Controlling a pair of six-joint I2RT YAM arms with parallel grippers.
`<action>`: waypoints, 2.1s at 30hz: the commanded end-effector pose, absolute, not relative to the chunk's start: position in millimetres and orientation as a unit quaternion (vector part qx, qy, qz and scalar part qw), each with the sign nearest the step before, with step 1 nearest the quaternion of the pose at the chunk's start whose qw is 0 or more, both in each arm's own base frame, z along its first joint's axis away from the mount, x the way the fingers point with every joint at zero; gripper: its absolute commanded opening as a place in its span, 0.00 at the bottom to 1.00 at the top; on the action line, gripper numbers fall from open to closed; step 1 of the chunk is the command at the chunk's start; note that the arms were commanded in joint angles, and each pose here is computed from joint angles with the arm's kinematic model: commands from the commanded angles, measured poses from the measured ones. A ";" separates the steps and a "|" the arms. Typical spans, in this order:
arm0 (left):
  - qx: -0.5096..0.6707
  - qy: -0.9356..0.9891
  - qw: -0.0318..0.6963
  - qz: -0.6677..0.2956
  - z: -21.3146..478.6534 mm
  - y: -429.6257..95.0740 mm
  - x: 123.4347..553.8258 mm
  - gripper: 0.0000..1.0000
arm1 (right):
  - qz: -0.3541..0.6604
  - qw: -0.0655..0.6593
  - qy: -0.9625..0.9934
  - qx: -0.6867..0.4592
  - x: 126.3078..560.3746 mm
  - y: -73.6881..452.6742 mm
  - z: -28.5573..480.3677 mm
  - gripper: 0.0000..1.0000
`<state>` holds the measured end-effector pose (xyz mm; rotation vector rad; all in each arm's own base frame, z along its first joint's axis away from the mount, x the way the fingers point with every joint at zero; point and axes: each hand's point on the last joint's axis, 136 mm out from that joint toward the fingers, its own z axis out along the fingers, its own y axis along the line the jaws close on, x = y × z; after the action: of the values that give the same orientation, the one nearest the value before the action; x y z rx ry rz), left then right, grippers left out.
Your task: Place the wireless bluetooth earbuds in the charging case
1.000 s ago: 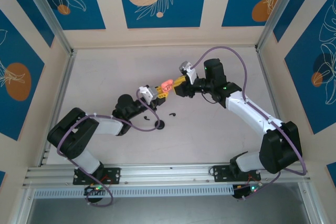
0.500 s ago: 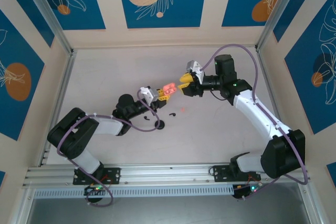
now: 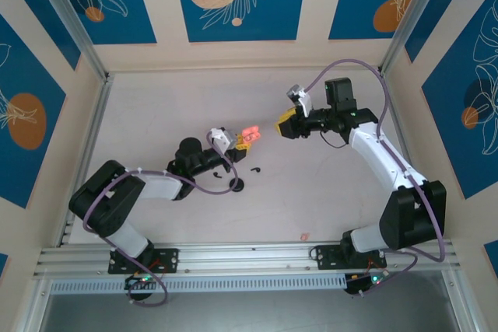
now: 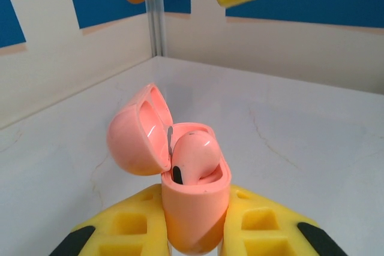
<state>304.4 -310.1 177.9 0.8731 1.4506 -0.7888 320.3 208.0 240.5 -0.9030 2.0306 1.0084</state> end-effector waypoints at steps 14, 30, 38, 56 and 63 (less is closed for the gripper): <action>0.377 0.634 0.600 -0.309 186.6 -299.9 302.8 0.13 | 0.280 -0.070 0.949 0.125 163.3 148.8 155.6 0.42; 0.382 0.637 0.593 -0.311 187.2 -297.3 295.1 0.13 | 0.155 -0.215 0.938 0.223 70.5 135.8 73.9 0.44; 0.383 0.639 0.591 -0.310 184.4 -297.7 294.8 0.13 | 0.106 -0.234 0.938 0.232 63.1 130.7 45.9 0.44; 0.381 0.644 0.589 -0.304 180.1 -295.3 294.9 0.13 | 0.043 -0.262 0.937 0.228 55.7 135.5 20.8 0.38; 0.382 0.643 0.590 -0.302 180.0 -295.1 294.6 0.13 | 0.037 -0.265 0.936 0.230 57.2 137.9 14.9 0.34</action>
<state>298.2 -295.6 172.0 0.8807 1.5366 -0.7226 59.8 138.4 16.9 0.8304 3.5685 0.1794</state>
